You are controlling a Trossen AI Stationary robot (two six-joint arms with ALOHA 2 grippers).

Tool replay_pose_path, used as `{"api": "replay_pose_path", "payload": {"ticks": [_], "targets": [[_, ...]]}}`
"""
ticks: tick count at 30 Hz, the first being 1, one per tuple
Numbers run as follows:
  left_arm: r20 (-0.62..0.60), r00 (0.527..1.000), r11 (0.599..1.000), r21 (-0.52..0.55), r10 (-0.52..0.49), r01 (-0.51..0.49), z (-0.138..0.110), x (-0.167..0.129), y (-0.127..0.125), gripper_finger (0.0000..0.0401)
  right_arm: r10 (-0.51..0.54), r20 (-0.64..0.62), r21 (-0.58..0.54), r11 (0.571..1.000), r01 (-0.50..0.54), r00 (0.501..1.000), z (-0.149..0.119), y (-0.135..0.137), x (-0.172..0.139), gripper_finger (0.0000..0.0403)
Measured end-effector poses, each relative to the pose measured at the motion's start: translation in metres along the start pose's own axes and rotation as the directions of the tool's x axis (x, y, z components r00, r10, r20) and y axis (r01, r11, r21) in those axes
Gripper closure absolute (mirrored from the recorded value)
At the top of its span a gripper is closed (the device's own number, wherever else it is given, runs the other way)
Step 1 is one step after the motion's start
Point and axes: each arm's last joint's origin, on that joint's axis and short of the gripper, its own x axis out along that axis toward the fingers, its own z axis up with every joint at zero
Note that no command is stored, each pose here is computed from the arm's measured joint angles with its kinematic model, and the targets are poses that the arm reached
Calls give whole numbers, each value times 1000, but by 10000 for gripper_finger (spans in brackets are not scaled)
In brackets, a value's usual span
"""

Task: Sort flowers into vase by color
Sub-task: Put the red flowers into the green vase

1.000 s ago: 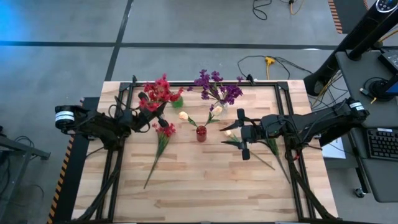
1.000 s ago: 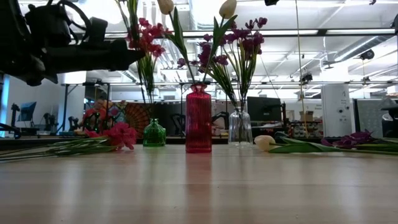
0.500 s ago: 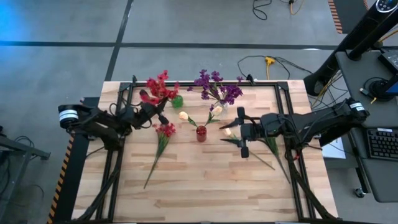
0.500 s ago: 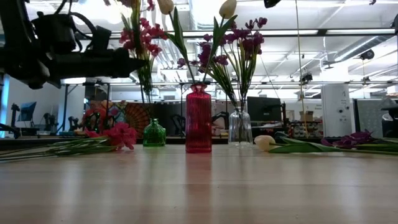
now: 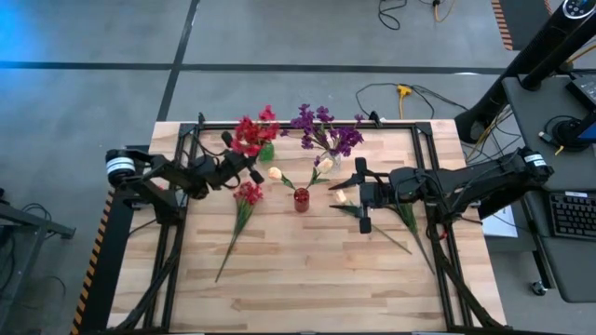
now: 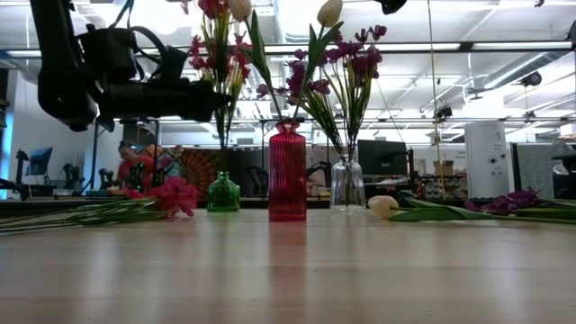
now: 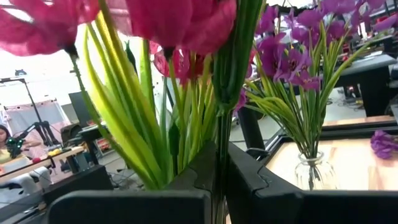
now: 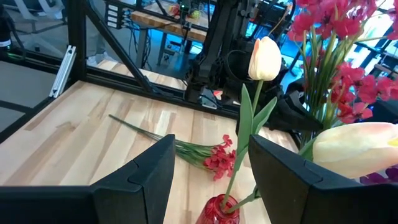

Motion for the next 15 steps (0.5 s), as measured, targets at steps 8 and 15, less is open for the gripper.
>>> {"api": "replay_pose_path", "payload": {"ticks": [8,15], "targets": [[9,1000,1000,19,9,-9,2,0,2,401,1,-3,3,1000,-1,1000,0,0,0,207],[23,1000,997,80,19,-21,5,0,4,401,1,-3,3,1000,-1,1000,0,0,0,207]]}}
